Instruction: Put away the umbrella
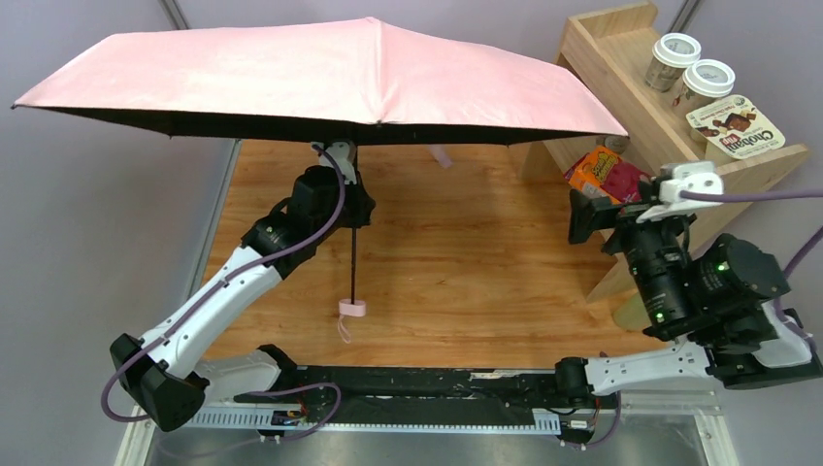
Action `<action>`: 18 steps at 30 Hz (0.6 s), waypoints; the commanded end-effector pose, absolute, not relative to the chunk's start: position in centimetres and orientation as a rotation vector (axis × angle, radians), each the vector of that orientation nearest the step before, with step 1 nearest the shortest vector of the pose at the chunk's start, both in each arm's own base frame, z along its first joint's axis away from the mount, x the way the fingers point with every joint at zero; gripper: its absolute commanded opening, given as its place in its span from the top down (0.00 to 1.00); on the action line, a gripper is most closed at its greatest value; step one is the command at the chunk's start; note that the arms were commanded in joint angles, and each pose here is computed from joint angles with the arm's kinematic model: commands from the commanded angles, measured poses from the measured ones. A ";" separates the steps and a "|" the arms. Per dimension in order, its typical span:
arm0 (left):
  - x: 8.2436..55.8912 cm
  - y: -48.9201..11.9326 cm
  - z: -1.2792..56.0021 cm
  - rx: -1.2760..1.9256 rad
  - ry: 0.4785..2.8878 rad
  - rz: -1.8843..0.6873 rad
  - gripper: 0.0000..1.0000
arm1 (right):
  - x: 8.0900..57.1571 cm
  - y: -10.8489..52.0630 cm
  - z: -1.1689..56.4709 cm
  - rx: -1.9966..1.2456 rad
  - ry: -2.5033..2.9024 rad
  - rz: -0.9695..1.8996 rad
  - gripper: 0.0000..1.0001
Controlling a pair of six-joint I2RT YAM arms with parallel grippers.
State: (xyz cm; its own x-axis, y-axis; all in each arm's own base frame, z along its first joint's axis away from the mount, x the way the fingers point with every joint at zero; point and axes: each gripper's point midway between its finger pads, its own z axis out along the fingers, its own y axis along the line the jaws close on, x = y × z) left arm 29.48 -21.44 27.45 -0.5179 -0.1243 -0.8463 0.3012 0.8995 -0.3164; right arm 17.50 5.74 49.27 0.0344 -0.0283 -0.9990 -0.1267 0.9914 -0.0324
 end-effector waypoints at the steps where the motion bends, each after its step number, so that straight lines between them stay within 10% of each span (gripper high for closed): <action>1: 29.9 -20.4 33.0 0.080 1.880 -0.550 1.00 | 17.0 3.9 47.1 -0.013 1.637 -0.095 0.00; 18: 28.4 -16.5 39.4 -0.092 1.754 -0.528 1.00 | 15.6 22.0 30.8 -0.317 1.789 0.476 0.00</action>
State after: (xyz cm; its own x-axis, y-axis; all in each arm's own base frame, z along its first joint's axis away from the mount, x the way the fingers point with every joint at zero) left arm 28.91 -18.43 31.81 -0.4362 -0.2025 -0.8768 0.2159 0.9223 -0.3204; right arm 16.49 14.08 37.76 -0.0607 0.0159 -0.9980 -0.2954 0.9548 0.0332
